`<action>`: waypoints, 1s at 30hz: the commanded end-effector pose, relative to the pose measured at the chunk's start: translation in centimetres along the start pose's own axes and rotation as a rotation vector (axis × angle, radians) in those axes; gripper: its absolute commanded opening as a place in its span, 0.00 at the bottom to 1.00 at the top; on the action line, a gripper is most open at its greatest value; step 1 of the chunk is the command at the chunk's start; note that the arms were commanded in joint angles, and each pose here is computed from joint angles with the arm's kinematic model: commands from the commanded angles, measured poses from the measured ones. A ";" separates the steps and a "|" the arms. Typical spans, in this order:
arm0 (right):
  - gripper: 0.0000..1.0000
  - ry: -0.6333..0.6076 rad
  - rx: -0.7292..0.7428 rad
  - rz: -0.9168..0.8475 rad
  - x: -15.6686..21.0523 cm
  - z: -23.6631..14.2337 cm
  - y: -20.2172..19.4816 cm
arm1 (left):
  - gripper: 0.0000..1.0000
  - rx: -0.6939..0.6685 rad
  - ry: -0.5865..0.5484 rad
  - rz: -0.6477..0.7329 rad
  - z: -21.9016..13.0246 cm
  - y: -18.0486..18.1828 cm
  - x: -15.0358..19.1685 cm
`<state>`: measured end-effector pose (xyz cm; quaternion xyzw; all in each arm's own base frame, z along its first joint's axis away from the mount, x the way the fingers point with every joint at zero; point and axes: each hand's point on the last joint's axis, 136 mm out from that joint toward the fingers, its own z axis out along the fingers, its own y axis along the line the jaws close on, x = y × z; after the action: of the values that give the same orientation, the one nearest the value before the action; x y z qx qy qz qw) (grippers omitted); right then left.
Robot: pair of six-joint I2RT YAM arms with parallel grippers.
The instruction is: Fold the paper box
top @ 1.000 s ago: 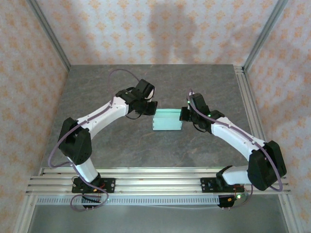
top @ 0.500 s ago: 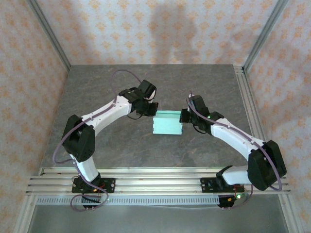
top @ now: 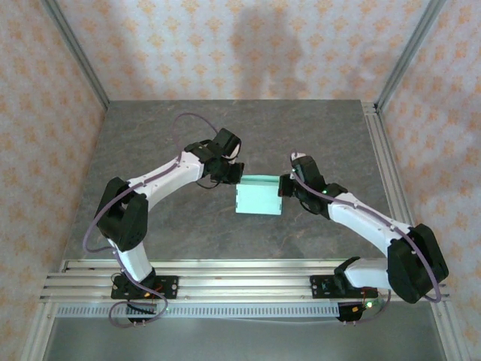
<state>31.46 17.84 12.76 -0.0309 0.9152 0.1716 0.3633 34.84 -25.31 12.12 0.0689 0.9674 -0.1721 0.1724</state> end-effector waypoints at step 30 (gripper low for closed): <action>0.00 -0.395 0.021 -0.160 -5.5 0.6 0.7 | 0.00 0.030 -0.243 0.012 -1.2 -1.2 -4.4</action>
<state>35.73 17.39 15.53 -0.0501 0.8289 0.1303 0.5417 37.97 -25.71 14.90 0.0601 0.9413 -0.1859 0.2754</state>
